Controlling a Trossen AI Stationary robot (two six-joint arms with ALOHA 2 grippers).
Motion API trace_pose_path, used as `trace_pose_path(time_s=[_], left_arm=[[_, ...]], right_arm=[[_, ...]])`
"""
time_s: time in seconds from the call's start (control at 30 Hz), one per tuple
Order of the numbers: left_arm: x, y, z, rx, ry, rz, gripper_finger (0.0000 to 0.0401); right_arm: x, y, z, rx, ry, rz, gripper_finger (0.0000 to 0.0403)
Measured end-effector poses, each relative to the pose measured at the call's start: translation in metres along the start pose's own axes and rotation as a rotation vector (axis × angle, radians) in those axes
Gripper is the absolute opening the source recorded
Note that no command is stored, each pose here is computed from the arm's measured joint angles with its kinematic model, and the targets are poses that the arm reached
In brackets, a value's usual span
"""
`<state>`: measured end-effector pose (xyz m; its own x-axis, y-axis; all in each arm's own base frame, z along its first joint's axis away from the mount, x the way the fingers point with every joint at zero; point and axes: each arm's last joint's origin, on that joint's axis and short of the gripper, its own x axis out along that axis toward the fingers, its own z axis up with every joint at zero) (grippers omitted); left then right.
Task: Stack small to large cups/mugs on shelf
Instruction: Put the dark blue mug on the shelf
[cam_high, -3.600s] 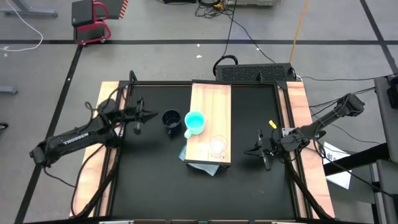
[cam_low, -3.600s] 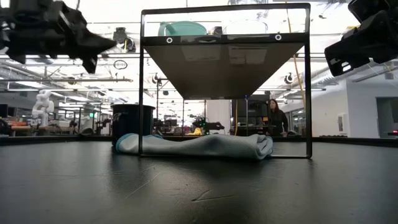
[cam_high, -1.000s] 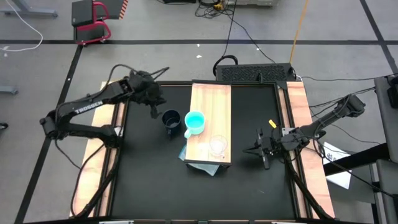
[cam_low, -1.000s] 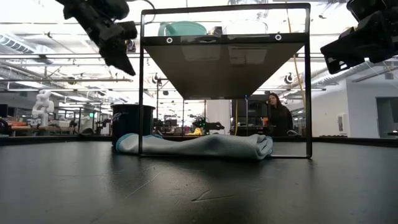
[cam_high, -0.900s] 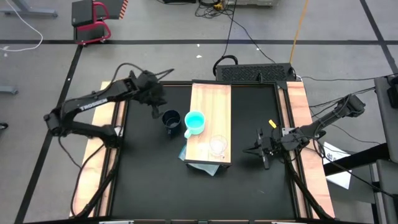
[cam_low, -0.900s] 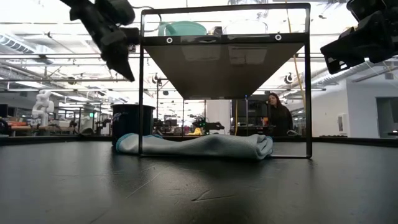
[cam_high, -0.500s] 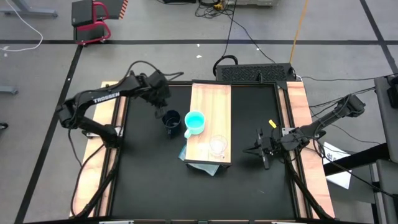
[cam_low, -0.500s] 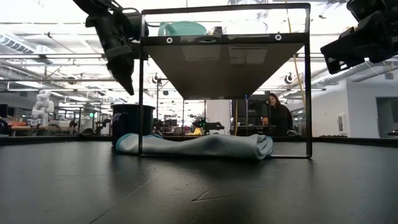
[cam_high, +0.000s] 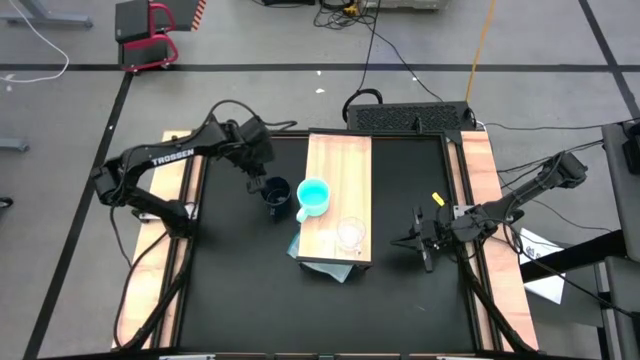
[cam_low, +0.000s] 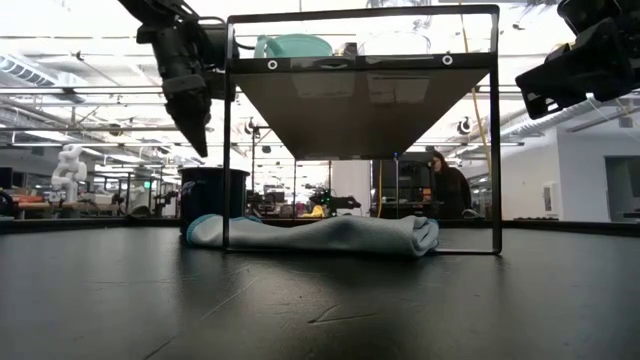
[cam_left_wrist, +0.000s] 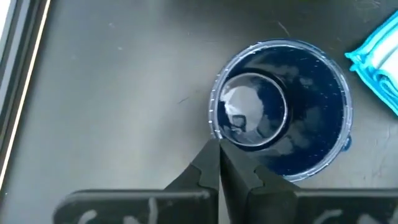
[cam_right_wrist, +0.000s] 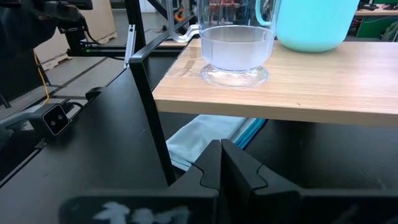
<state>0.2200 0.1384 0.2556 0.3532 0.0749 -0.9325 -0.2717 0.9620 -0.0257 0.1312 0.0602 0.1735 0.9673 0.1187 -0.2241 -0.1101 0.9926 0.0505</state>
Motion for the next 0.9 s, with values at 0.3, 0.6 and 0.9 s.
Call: trace_pose_path(time_s=[0.3,0.6,0.9], left_arm=[[0.002,-0.015,0.003,0.068,-0.001,-0.031,0.0077],[0.004,-0.019,0.006,0.064,-0.022,-0.004,0.0159],[0.004,-0.018,0.007,0.072,-0.028,0.028,0.0211]], right_arm=[[0.0,0.0,0.0,0.002,0.0,0.0,0.0],[0.0,0.0,0.0,0.003,0.0,0.0,0.0],[0.0,0.0,0.0,0.004,0.0,0.001,0.0]])
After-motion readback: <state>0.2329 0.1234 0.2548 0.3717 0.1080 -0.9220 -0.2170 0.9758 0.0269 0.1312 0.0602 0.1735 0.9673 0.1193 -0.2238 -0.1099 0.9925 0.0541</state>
